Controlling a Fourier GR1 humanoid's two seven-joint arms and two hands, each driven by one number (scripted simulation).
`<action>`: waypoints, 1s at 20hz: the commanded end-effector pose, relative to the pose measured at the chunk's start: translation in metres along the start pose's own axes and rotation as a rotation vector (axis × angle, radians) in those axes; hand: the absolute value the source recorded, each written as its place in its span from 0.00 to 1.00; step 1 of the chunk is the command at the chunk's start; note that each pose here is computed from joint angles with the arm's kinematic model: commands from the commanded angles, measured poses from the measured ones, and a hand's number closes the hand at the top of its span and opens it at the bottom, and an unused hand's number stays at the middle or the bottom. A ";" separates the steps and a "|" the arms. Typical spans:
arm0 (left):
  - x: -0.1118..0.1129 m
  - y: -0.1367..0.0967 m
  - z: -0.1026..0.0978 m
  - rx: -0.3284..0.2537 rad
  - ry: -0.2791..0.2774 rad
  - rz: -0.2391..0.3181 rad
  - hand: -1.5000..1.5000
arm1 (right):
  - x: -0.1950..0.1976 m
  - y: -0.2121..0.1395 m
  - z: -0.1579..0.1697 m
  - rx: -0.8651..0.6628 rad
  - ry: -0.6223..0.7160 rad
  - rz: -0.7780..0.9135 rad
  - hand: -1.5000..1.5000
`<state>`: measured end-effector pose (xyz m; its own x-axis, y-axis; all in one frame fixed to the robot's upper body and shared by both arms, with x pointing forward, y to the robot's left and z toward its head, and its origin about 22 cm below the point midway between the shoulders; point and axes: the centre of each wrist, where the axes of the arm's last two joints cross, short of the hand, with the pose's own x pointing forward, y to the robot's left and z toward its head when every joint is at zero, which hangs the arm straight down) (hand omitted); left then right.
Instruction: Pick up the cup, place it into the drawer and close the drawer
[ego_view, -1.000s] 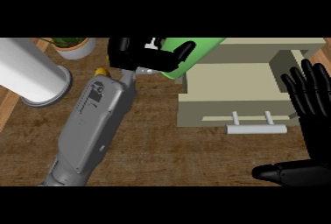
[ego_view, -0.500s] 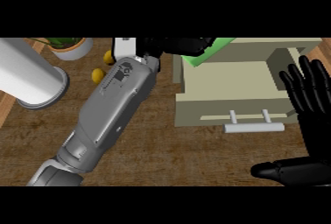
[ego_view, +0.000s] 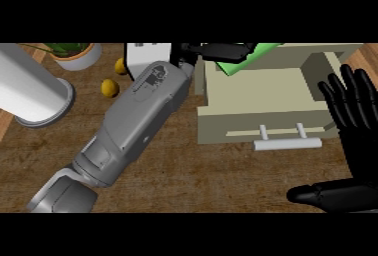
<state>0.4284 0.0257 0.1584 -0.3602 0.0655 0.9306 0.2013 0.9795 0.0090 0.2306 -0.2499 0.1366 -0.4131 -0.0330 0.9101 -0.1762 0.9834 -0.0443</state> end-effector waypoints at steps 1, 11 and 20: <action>0.000 -0.007 -0.007 -0.006 0.024 -0.064 1.00 | -0.010 -0.007 0.005 0.041 -0.012 -0.006 0.00; -0.023 -0.011 0.004 -0.037 0.061 -0.197 1.00 | -0.006 0.000 -0.015 0.054 -0.010 -0.019 0.00; -0.022 -0.020 0.008 -0.037 0.082 -0.244 0.00 | 0.000 0.002 -0.010 0.074 -0.026 -0.066 0.00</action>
<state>0.4268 0.0101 0.1319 -0.3326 -0.2003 0.9216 0.1508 0.9533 0.2616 0.2414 -0.2471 0.1387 -0.4281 -0.0806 0.9001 -0.2476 0.9684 -0.0311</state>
